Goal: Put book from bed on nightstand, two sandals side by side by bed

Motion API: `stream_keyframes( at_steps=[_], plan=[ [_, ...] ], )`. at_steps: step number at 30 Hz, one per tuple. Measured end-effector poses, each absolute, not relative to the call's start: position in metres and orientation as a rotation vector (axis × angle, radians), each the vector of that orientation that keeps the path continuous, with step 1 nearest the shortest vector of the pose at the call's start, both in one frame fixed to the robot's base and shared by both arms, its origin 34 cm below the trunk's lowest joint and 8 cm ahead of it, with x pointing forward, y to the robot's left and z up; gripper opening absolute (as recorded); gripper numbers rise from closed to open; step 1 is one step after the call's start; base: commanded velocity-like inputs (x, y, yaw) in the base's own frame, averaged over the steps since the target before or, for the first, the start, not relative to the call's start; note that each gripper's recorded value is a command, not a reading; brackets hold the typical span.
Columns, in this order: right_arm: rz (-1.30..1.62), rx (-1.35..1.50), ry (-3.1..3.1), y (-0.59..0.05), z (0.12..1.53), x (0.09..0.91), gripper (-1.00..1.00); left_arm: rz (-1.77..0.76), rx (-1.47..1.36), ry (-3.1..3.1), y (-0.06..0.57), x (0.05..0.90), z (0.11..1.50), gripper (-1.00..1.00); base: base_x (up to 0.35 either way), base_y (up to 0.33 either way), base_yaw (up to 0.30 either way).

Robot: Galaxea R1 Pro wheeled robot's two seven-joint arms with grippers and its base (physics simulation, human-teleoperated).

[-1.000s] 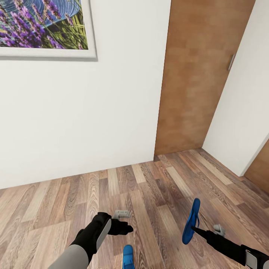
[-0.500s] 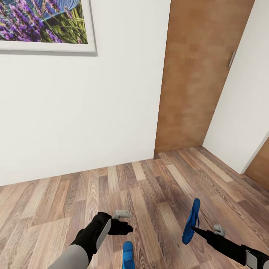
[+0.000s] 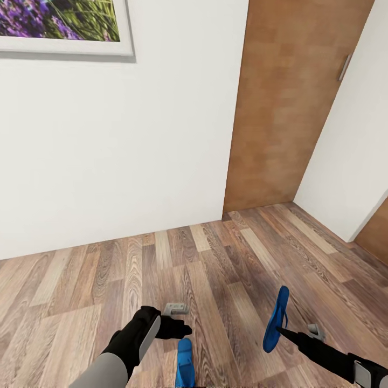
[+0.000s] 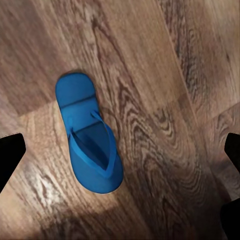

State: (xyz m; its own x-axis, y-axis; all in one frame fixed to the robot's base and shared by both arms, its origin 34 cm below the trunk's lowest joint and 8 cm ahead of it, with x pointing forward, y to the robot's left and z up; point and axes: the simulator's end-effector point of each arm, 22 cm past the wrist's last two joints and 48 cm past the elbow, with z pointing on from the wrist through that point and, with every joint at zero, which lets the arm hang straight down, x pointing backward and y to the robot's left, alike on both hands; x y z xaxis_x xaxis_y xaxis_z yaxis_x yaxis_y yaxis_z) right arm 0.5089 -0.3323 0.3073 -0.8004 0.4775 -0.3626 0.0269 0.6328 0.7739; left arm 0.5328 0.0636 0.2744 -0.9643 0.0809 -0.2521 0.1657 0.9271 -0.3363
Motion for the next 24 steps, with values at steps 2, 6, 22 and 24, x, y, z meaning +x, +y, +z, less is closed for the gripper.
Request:
stream_keyframes(
  at_steps=[2,6,22,24],
  plan=[
    [1.080,0.399,2.311,-0.332,0.304,0.507,-1.00,-0.529,0.183,2.859,0.064,0.531,0.271,1.00,0.000,0.000,0.000],
    [1.080,0.409,2.325,-0.333,0.296,0.504,-1.00,-0.533,0.180,2.875,0.064,0.527,0.263,1.00,0.000,0.000,0.000],
    [1.082,0.450,2.382,-0.332,0.267,0.489,-1.00,-0.549,0.165,2.939,0.064,0.510,0.232,1.00,0.000,0.000,0.000],
    [1.082,0.456,2.389,-0.332,0.264,0.487,-1.00,-0.551,0.163,2.947,0.064,0.508,0.229,1.00,0.000,0.000,0.000]
  ],
)
